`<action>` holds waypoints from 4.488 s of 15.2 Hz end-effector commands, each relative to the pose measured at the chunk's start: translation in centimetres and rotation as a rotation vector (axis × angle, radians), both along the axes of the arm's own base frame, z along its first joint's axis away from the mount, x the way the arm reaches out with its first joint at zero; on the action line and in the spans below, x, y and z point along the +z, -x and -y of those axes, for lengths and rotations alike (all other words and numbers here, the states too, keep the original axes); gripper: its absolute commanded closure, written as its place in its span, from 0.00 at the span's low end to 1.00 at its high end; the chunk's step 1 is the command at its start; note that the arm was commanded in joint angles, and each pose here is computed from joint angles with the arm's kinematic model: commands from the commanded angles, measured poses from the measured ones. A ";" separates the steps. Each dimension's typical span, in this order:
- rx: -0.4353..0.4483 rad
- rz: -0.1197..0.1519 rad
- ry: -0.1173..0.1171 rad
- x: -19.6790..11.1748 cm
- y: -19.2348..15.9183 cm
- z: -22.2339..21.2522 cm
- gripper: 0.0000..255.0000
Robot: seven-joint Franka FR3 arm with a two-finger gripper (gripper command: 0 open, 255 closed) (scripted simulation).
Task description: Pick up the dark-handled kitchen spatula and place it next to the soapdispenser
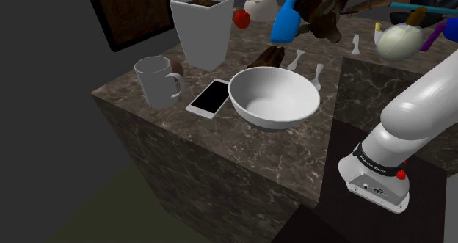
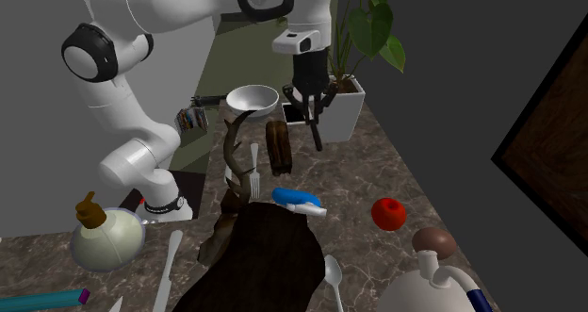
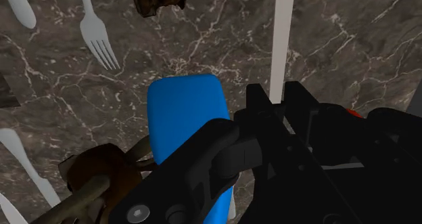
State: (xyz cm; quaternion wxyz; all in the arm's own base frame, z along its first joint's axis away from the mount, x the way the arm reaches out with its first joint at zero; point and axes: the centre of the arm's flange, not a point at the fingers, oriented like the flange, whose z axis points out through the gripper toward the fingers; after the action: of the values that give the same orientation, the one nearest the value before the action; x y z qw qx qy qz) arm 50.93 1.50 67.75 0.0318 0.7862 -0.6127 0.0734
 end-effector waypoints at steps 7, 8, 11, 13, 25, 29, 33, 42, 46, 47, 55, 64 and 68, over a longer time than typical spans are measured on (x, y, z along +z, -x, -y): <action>0.000 0.000 0.000 4.2 0.1 0.0 1.00; 0.000 0.000 0.000 4.7 0.1 0.0 1.00; 0.000 0.000 0.000 4.9 1.8 2.0 1.00; 0.000 0.000 0.000 4.9 3.5 4.0 1.00; 0.000 0.000 0.000 4.9 13.9 15.9 1.00; 0.000 0.000 0.000 4.9 17.4 19.9 1.00; 0.000 0.000 0.000 4.9 20.9 23.9 1.00; 0.000 0.000 0.000 4.9 28.7 32.8 1.00; 0.000 0.000 0.000 4.9 32.2 36.8 1.00; 0.000 0.000 0.000 4.9 33.0 37.8 1.00; 0.000 0.000 0.000 4.9 40.0 45.8 1.00; 0.000 0.000 0.000 1.2 41.7 47.8 1.00; 0.000 0.000 0.000 -0.9 41.7 47.8 1.00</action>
State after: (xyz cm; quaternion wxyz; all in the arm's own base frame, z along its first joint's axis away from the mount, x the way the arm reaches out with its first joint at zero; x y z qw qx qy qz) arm 9.22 -46.23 67.35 0.0317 0.7863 -0.6126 0.0733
